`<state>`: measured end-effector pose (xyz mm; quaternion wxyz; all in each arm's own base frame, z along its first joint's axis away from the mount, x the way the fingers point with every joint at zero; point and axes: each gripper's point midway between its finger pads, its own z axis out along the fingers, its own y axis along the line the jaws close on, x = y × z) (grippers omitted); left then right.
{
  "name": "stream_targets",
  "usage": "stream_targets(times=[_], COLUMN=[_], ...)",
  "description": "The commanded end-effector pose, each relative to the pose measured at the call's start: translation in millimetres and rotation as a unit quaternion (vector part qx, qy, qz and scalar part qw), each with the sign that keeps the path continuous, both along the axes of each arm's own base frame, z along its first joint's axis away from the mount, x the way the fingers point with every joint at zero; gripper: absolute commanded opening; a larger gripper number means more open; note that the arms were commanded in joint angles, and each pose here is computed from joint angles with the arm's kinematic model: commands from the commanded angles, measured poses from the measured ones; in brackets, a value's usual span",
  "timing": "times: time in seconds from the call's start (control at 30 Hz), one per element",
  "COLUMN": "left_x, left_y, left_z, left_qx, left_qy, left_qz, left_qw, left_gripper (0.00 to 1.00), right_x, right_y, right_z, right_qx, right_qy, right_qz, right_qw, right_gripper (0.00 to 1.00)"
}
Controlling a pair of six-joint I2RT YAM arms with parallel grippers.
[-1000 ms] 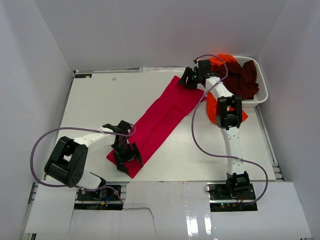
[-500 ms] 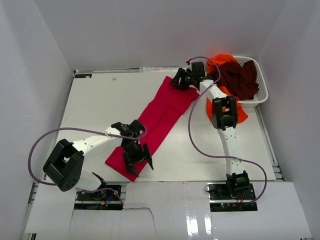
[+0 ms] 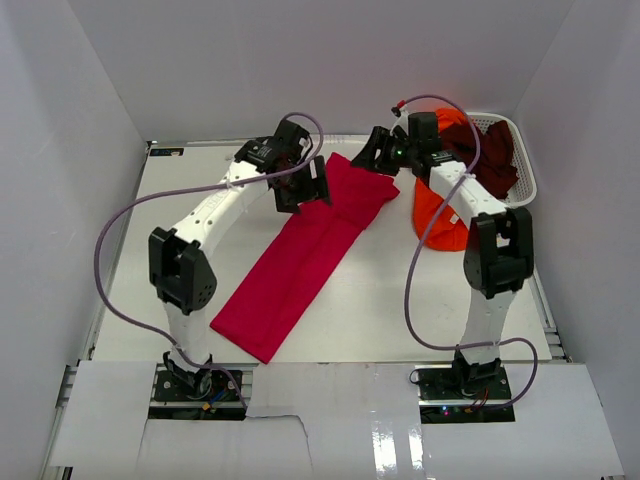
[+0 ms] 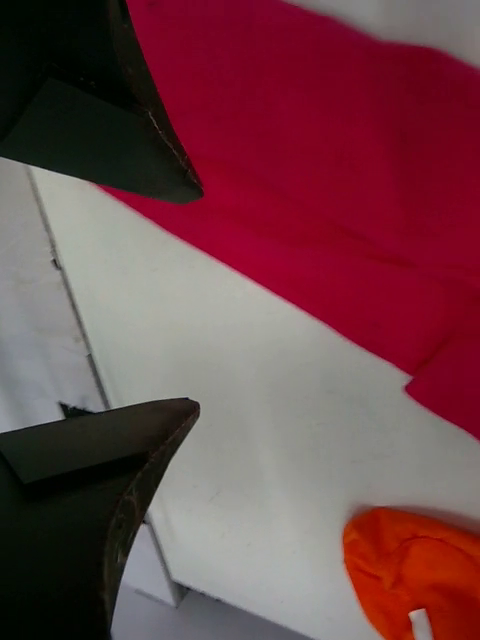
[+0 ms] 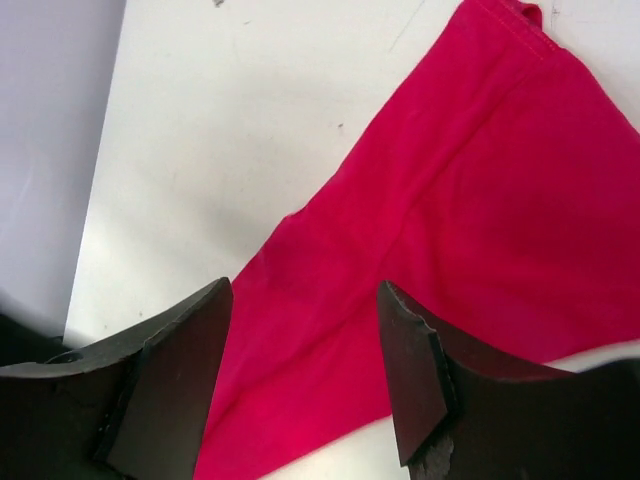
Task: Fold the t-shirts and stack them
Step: Rotate the tshirt 90 degrees
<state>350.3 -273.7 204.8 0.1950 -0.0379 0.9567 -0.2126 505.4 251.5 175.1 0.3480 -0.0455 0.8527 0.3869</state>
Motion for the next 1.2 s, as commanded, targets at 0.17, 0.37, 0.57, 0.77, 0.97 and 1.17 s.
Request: stream_targets(times=[0.17,0.37,0.57,0.77,0.97,1.17], left_x=[74.5,103.0,114.8,122.8,134.7,140.1], left_y=[-35.7,-54.7,-66.3,-55.9,-44.2,-36.8], left_z=[-33.6,-38.6,-51.6,-101.6,-125.1,-149.4], left_qx=[-0.015,-0.073,-0.097,-0.100,-0.088,-0.103], left_qy=[-0.064,-0.082,-0.076,-0.026,-0.022,0.004], left_qz=[-0.139,-0.162,-0.181,-0.167,-0.149,-0.133], left_qw=[0.988,0.981,0.976,0.981,0.985,0.986], left_gripper=[0.90,0.89,0.89,0.88,0.88,0.88], right_x=[-53.5,-59.2,-54.0,-42.6,-28.3,-19.3], right_y=[-39.1,-53.1,-51.2,-49.0,-42.9,-40.6], right_z=[-24.5,-65.4,-93.0,-113.0,-123.4,-131.0], right_qx=[-0.059,-0.081,-0.084,-0.087,-0.082,-0.082], right_qy=[0.033,0.086,0.119,0.133,0.139,0.141], right_qz=[-0.055,-0.083,-0.077,-0.078,-0.074,-0.075], right_qw=[0.996,0.990,0.986,0.984,0.984,0.984], right_gripper=[0.65,0.66,0.66,0.66,0.66,0.66])
